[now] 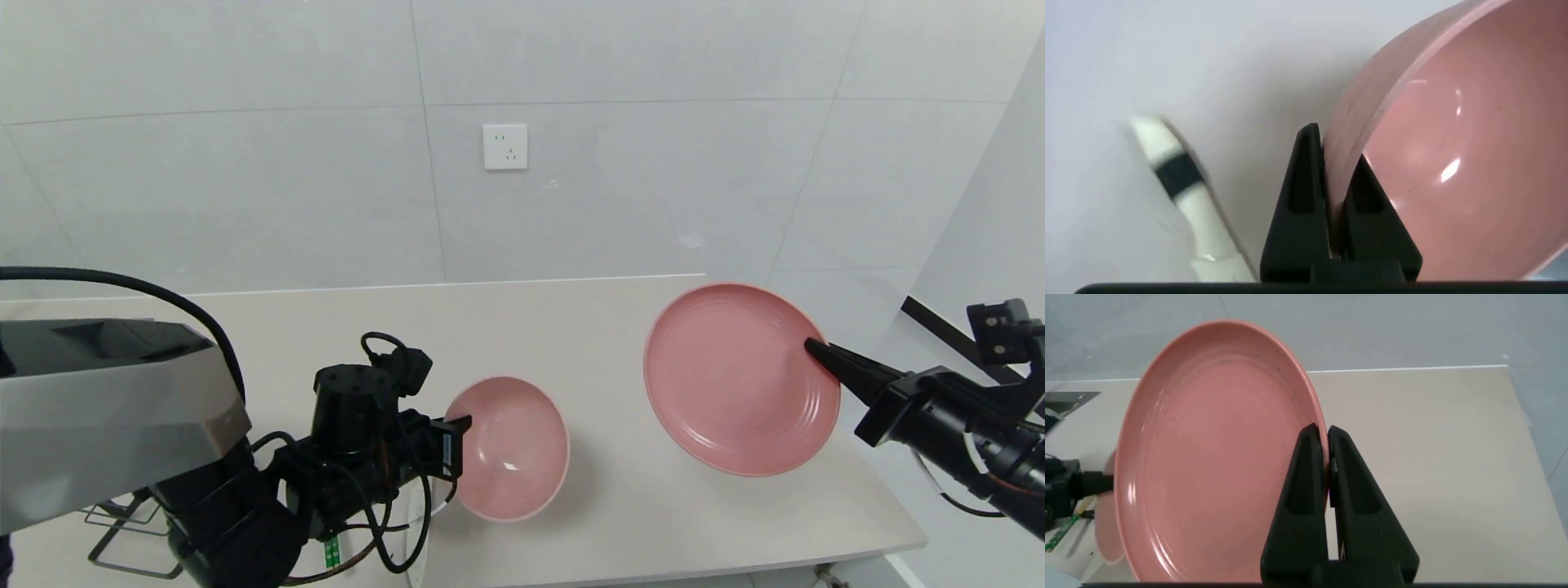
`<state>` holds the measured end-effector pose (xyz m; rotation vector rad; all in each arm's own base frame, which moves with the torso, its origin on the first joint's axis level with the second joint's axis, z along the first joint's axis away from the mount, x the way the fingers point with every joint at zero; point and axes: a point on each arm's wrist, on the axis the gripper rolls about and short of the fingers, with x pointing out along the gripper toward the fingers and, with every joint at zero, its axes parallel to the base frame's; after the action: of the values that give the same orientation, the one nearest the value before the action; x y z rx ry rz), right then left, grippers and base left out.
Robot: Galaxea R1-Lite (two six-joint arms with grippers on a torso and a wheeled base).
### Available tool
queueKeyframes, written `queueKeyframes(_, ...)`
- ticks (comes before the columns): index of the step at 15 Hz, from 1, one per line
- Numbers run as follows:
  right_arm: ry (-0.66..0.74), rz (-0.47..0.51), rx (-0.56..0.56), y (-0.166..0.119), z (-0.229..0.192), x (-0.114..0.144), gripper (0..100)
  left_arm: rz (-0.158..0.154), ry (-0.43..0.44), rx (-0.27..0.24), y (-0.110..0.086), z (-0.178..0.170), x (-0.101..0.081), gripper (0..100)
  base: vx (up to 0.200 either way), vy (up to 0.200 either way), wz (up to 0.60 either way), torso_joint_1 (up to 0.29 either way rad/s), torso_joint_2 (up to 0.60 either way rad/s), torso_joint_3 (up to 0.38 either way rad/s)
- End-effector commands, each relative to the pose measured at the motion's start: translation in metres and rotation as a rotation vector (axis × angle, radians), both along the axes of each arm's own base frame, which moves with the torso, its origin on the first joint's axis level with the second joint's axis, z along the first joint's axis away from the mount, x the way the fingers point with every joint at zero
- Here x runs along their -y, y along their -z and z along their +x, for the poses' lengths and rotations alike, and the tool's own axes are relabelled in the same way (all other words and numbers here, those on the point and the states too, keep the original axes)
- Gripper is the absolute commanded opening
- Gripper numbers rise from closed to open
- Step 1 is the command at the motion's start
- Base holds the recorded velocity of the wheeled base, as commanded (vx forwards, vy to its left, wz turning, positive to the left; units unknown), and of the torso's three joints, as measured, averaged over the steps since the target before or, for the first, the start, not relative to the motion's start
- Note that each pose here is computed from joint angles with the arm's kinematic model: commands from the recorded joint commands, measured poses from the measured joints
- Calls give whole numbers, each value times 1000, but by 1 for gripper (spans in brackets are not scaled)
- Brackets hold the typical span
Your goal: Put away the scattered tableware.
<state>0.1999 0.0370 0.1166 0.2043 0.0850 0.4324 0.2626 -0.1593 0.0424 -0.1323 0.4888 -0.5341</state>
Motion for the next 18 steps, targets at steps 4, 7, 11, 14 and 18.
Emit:
queueKeyframes(4, 1, 0, 4, 0, 0, 0, 0, -72, 10, 246, -16, -6, -7, 0, 0, 0, 0, 0, 0, 0)
queueKeyframes(7, 2, -1, 2, 0, 0, 0, 0, -12, 6, 275, -6, 1, -12, 0, 0, 0, 0, 0, 0, 0)
queueKeyframes(11, 6, -31, 11, 1, -1, 1, 0, -92, -49, 427, -60, -12, -25, 0, 0, 0, 0, 0, 0, 0)
queueKeyframes(14, 6, -55, 27, 0, 0, 1, 0, -124, -76, 484, -89, -54, -48, 0, 0, 0, 0, 0, 0, 0)
queueKeyframes(18, 3, -47, 51, -5, 5, 0, 0, -135, -172, 545, -105, -78, -80, 0, 0, 0, 0, 0, 0, 0)
